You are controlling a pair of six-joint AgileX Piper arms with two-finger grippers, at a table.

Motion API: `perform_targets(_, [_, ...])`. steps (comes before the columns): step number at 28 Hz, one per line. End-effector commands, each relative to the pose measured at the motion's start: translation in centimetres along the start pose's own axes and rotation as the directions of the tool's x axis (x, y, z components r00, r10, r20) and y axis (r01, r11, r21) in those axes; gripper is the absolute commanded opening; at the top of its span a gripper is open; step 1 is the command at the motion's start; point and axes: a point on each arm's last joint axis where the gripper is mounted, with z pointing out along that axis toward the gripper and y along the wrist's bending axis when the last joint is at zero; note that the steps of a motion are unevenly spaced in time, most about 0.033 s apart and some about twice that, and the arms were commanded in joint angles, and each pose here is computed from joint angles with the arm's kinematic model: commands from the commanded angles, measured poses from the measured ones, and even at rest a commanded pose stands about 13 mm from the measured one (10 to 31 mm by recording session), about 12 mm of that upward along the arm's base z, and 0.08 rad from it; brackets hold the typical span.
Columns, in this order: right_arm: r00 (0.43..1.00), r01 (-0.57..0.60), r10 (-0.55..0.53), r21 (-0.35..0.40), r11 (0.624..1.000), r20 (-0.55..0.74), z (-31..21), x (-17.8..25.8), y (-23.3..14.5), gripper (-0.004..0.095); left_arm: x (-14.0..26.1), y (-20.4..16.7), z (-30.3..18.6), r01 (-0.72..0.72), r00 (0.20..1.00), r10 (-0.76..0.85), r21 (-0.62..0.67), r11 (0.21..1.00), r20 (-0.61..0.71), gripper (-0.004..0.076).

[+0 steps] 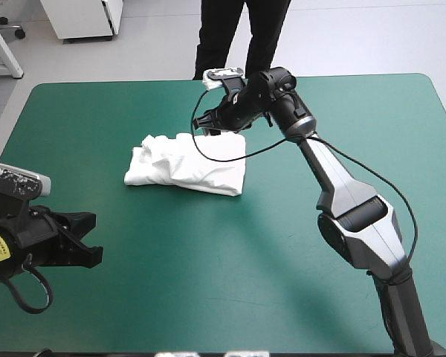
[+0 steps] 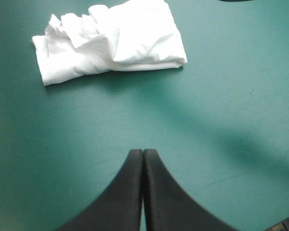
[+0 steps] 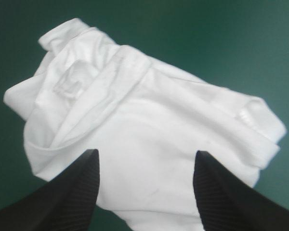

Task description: Fold the cloth

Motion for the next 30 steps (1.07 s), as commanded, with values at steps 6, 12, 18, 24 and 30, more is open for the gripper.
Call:
perform_targets(6, [0.996,-0.082,0.084,0.104,0.991,-0.008,-1.9,0.4,-2.3,0.0545,0.0,-0.7,-0.4,0.027,0.999,-0.025,0.066,0.997,-0.026,-0.0009])
perform_targets(12, [0.983,-0.081,0.104,0.149,0.986,-0.153,1.4,2.9,-4.0,0.0546,0.0,-0.8,-0.4,0.031,0.999,-0.029,0.08,0.996,-0.027,-0.0009])
perform_targets(18, [0.979,-0.083,0.107,0.139,0.987,-0.174,3.3,3.5,-4.5,0.0546,0.0,-0.8,-0.4,0.033,0.999,-0.031,0.08,0.996,-0.028,-0.0009])
perform_targets(24, [0.971,-0.11,0.118,0.048,0.993,-0.208,6.4,4.3,-4.6,0.0532,0.0,-0.8,-0.4,0.058,0.998,-0.055,0.081,0.995,-0.03,-0.0009])
perform_targets(30, [0.993,-0.083,0.087,0.05,0.995,-0.083,6.9,3.3,-4.8,-0.0003,0.0,-0.8,-0.4,0.097,0.995,-0.094,0.084,0.992,-0.034,-0.0009])
